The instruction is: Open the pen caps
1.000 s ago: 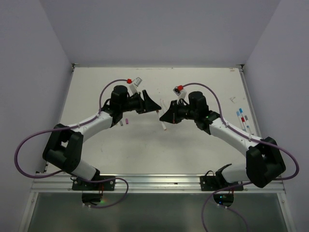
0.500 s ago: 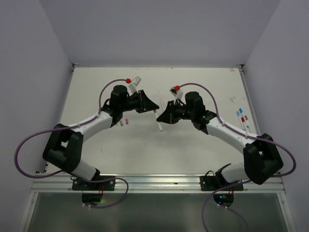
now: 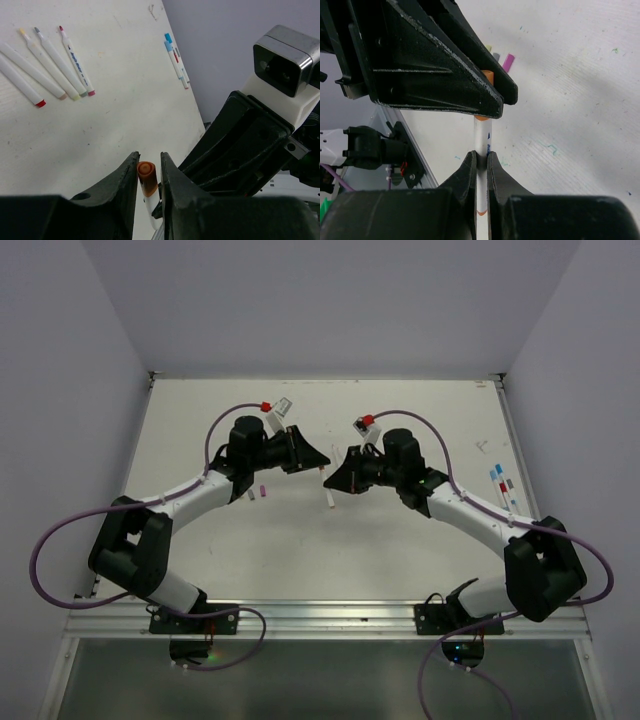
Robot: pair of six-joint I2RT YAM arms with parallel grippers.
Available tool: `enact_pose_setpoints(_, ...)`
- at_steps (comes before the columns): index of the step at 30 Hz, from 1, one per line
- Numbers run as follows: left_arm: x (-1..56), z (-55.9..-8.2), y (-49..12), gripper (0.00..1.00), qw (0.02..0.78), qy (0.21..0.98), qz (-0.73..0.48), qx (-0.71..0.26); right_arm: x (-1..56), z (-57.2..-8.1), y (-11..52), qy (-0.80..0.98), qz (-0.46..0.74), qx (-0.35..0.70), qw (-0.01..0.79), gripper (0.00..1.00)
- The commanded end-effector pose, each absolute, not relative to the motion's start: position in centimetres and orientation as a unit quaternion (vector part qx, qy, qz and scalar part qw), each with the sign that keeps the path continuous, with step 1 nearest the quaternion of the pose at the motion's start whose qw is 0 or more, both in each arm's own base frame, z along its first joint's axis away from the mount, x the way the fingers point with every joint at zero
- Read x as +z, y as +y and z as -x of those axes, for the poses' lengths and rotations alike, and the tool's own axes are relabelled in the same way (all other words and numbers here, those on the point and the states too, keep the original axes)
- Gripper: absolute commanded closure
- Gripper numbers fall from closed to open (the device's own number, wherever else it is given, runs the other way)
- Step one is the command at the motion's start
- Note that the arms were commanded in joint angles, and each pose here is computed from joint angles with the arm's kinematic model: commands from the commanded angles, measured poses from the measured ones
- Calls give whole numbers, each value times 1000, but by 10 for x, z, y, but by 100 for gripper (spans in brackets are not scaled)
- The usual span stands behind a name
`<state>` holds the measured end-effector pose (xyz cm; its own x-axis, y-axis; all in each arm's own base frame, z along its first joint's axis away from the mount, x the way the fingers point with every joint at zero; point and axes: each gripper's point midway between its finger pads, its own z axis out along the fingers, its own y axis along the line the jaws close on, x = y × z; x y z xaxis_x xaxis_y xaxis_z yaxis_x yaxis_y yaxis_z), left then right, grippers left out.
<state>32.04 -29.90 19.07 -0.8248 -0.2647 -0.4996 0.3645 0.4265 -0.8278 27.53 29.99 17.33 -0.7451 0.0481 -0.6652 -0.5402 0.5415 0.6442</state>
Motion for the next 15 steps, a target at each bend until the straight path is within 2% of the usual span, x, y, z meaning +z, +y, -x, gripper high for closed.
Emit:
enact_pose_setpoints(1,212,-314,-302,74,306,773,-53,-553,211,-294,306,787,144,468,375,100)
enact_pose_setpoints(4,213,-314,-302,83,308,772,-54,-553,211,-294,305,790,143,464,375,100)
enact_pose_setpoints(6,214,-314,-303,99,308,772,-56,-553,211,-293,305,788,145,465,376,100)
enact_pose_setpoints(8,216,-313,-303,100,309,770,-58,-556,211,-292,305,787,149,465,376,100)
enact_pose_setpoints(9,217,-312,-303,100,309,769,-60,-557,209,-292,305,788,152,465,374,91)
enact_pose_setpoints(10,219,-311,-303,100,307,767,-58,-560,208,-291,306,788,158,464,372,63)
enact_pose_setpoints(12,223,-309,-304,100,307,762,-62,-566,204,-288,310,785,169,476,360,52)
enact_pose_setpoints(15,230,-307,-306,100,302,753,-63,-581,204,-282,321,769,182,510,341,51)
